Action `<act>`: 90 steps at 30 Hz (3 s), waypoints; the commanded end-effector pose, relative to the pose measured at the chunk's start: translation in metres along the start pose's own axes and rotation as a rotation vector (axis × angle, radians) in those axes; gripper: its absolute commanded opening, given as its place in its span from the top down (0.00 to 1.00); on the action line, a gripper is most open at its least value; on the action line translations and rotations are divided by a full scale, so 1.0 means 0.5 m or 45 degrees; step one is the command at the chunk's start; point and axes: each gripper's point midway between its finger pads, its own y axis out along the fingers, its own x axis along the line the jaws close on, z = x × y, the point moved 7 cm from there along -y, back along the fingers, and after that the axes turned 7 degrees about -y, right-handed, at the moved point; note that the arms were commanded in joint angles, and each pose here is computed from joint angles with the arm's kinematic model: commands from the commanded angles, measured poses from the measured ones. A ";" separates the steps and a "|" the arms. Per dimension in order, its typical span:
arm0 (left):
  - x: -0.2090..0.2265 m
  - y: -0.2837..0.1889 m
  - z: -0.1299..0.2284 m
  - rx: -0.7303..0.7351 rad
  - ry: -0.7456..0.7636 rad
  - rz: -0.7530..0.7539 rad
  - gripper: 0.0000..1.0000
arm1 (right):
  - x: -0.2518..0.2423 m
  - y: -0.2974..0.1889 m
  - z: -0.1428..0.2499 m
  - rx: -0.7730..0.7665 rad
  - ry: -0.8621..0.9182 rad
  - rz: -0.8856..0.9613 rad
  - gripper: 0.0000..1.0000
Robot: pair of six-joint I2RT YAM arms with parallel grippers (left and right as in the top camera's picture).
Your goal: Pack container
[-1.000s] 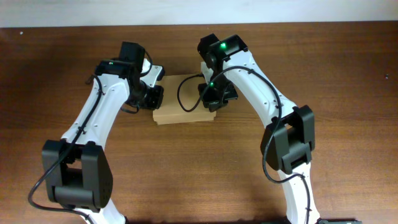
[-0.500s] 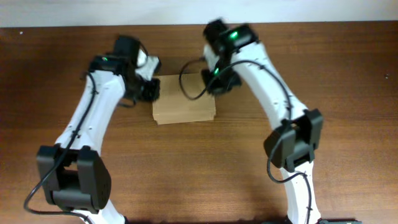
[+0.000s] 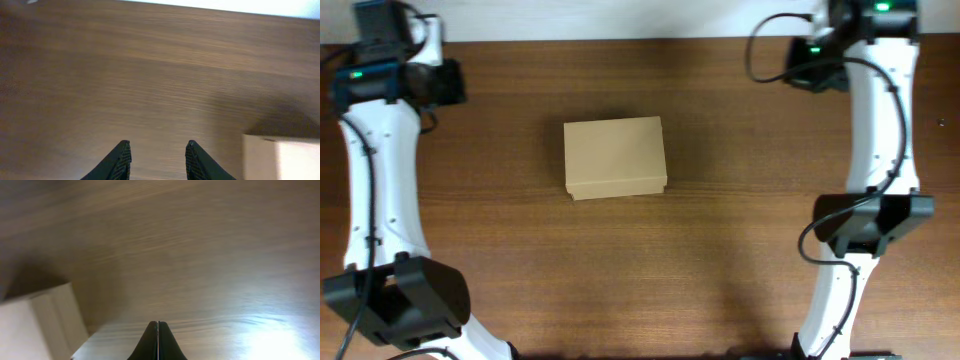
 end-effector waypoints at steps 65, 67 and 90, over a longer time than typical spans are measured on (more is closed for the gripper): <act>0.024 -0.356 -0.108 -0.419 0.034 -0.064 0.00 | -0.030 -0.593 0.284 -0.940 0.058 0.154 0.01; 0.024 -0.356 -0.108 -0.419 0.034 -0.064 0.00 | -0.032 -0.580 0.301 -0.967 0.057 0.151 0.01; 0.024 -0.356 -0.108 -0.419 0.034 -0.064 0.00 | -0.055 -0.106 0.626 -1.162 -0.060 -0.051 0.00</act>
